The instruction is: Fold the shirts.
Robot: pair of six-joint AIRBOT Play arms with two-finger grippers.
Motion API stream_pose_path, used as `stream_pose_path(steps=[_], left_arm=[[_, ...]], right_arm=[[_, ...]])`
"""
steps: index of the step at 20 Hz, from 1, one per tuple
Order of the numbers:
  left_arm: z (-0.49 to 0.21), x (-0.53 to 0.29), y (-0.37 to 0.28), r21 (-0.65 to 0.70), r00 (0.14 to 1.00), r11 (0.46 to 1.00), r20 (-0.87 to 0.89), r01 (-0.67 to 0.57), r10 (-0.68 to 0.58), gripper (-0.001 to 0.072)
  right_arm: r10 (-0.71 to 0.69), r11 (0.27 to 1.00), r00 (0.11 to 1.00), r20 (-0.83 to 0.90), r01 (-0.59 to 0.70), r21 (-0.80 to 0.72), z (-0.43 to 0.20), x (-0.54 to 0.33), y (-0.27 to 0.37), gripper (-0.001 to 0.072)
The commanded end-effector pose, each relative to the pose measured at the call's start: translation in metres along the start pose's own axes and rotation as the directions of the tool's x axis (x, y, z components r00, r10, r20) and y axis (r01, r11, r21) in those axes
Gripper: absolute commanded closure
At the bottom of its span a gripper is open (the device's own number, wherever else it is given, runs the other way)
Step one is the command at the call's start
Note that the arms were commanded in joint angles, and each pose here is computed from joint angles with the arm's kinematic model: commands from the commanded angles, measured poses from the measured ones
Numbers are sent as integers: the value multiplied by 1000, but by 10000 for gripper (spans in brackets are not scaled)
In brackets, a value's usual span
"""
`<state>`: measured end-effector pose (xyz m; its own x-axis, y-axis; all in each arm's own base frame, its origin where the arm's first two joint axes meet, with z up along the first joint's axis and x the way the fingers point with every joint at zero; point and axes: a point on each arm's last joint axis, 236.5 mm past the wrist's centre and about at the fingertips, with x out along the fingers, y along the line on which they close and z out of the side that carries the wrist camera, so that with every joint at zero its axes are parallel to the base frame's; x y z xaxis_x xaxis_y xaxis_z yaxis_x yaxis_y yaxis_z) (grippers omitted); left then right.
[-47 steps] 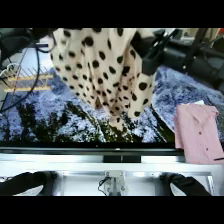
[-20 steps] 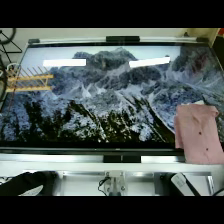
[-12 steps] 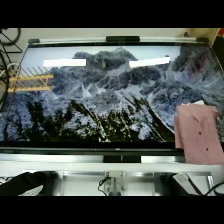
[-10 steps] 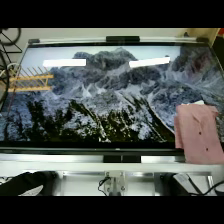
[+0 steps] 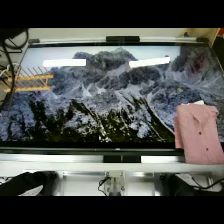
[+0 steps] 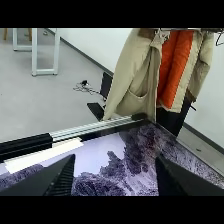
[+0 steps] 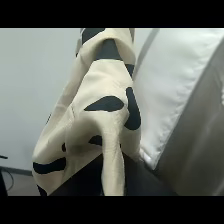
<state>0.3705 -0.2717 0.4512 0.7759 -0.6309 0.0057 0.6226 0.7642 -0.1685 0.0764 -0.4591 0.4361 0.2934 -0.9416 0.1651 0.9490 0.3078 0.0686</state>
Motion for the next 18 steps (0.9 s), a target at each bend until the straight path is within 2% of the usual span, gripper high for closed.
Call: stream_pose_path(steps=[1,7,8,9,10,11,15,18], left_arm=[[-5,0,0,0,1000,1000,-22,-1,1,105],[-5,0,0,0,1000,1000,-21,-1,1,105],[-5,0,0,0,1000,1000,-22,-1,1,105],[-6,0,0,0,1000,1000,-23,-1,1,105],[-7,0,0,0,1000,1000,-27,-1,1,105],[-9,1,1,0,999,1000,-33,-2,2,105],[-44,7,9,20,986,999,-162,-27,30,105],[-85,13,19,38,952,998,-302,-49,59,105]], right_arm=[[-61,998,998,-28,61,2,-7,-3,-34,668],[-125,992,992,-32,126,32,8,-29,-64,664],[-119,992,992,-49,121,47,6,-32,-63,645],[-103,993,992,-68,106,51,3,-34,-59,493],[-79,995,992,-96,84,52,-2,-36,-52,208],[-49,997,990,-132,56,52,-9,-39,-43,177],[71,996,959,-273,-53,72,-28,-65,-2,177],[95,989,886,-454,-33,143,-61,-97,12,177]])
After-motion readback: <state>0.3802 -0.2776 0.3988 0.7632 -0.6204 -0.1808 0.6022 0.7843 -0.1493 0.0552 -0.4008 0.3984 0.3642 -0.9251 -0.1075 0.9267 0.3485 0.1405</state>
